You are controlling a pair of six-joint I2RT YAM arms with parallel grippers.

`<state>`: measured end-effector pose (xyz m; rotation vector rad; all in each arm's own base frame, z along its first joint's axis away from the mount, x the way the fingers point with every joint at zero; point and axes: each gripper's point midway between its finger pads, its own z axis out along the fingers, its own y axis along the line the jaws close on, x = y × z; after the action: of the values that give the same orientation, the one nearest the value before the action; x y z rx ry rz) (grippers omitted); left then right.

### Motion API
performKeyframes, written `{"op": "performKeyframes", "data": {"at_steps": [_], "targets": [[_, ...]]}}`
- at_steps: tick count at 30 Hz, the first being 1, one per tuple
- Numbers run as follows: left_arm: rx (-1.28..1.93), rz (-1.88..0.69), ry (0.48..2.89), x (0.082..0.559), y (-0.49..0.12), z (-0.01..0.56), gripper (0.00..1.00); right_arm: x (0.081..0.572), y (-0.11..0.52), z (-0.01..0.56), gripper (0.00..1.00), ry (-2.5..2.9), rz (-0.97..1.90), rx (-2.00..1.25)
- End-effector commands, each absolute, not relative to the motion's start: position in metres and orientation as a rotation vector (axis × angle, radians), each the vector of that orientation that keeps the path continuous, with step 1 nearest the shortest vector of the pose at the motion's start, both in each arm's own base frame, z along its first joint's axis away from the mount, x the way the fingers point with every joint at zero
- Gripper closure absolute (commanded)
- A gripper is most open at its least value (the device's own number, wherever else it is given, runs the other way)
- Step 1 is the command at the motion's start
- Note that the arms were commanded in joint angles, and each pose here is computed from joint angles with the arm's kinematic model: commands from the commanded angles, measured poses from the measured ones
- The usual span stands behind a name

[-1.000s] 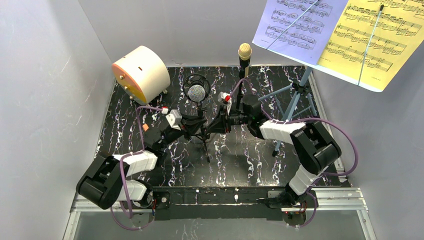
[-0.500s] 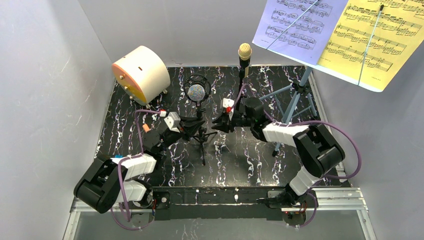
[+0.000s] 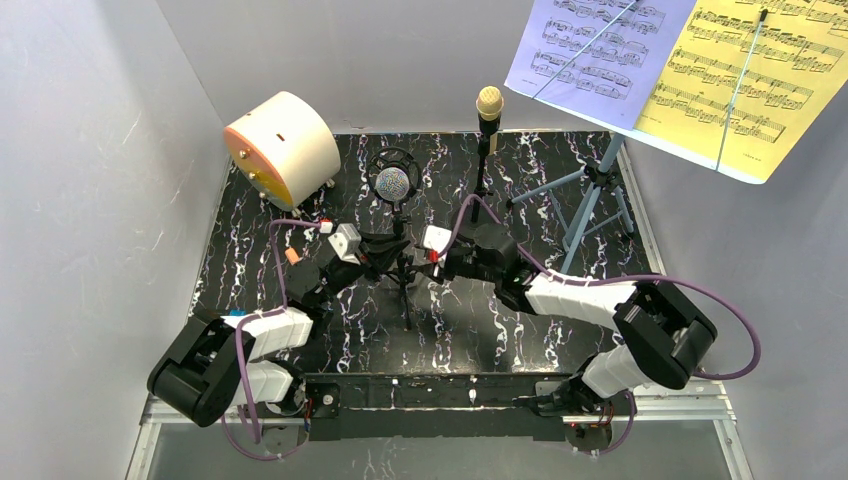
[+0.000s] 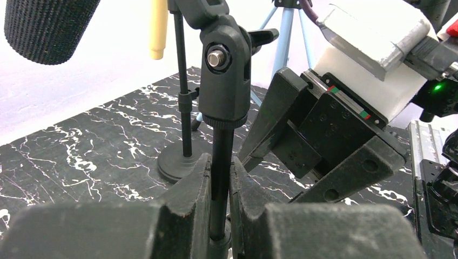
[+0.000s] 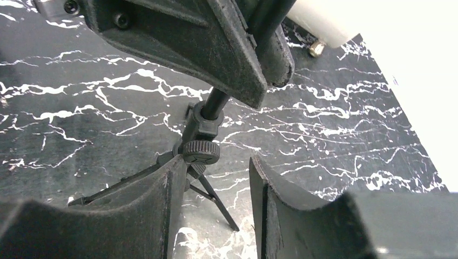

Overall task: Pack up the instrument practice props
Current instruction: Unscrew the knob on the microphone stand.

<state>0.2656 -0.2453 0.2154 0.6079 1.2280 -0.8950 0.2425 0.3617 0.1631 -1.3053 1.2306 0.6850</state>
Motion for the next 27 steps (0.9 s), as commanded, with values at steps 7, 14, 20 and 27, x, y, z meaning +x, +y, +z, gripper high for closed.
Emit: {"op": "performKeyframes", "data": {"at_steps": [7,14,20,27], "targets": [[0.587,-0.895,1.397,0.268,-0.242,0.176,1.0,0.254,0.372,0.187,0.49,1.214,0.565,-1.324],[0.585,-0.891,1.398,0.269,-0.242,0.176,1.0,0.248,0.379,0.191,0.52,1.202,0.559,-1.339],[0.586,-0.89,1.4,0.269,-0.242,0.176,1.0,0.245,0.379,0.19,0.59,1.197,0.538,-1.366],[0.589,-0.894,1.403,0.269,-0.243,0.176,1.0,0.248,0.374,0.175,0.99,1.169,0.408,-1.455]]}}
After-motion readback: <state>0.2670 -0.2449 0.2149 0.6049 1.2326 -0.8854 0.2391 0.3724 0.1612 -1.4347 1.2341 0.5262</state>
